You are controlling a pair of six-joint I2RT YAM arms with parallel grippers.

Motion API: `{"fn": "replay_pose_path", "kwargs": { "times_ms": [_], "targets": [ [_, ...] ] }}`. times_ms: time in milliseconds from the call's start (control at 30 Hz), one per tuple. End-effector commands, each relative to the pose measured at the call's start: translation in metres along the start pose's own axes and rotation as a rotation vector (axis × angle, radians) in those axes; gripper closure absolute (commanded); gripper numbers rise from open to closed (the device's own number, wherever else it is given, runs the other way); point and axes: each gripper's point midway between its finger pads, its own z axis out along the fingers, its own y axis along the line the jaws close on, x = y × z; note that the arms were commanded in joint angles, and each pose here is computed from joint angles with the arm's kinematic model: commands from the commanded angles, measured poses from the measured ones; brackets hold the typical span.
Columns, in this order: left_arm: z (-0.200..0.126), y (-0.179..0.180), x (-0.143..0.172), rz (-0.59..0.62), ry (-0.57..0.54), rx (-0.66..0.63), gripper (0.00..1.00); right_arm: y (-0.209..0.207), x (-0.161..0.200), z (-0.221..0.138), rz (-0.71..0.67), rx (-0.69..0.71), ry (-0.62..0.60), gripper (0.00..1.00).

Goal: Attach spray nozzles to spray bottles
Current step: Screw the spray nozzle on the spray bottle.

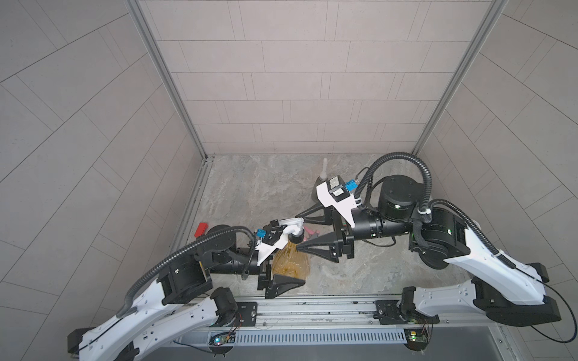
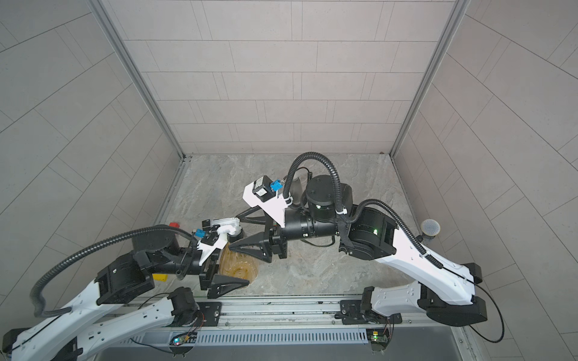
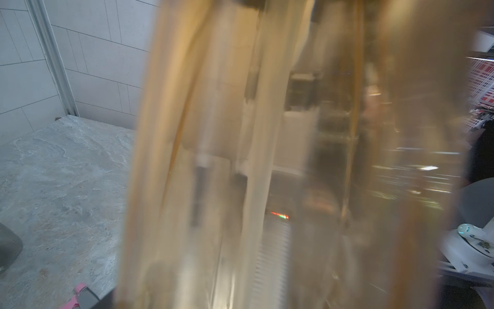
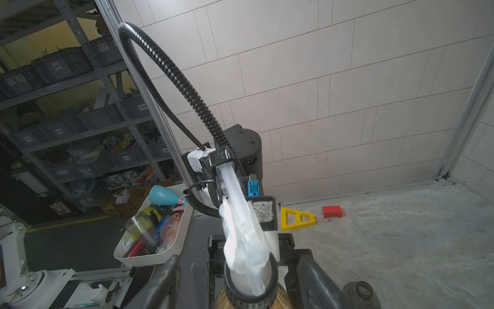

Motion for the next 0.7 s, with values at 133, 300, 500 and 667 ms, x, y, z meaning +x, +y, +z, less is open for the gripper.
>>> {"fn": "replay_pose_path", "kwargs": {
  "times_ms": [133, 300, 500, 667],
  "targets": [
    [-0.003, -0.001, -0.011, 0.019, -0.036, -0.001, 1.0, 0.004, -0.008, 0.005, 0.0, -0.031, -0.021, 0.56],
    [-0.003, 0.006, -0.011, 0.021, -0.036, -0.044, 1.0, 0.002, -0.005, 0.008, 0.016, -0.014, -0.023, 0.75],
    [-0.009, 0.026, -0.018, 0.031, -0.069, -0.177, 1.0, -0.007, 0.004, 0.016, 0.07, 0.096, -0.016, 0.84],
    [-0.021, 0.061, -0.024, 0.043, -0.103, -0.395, 1.0, -0.026, 0.024, 0.03, 0.169, 0.325, -0.027, 0.84]
  ]
}}
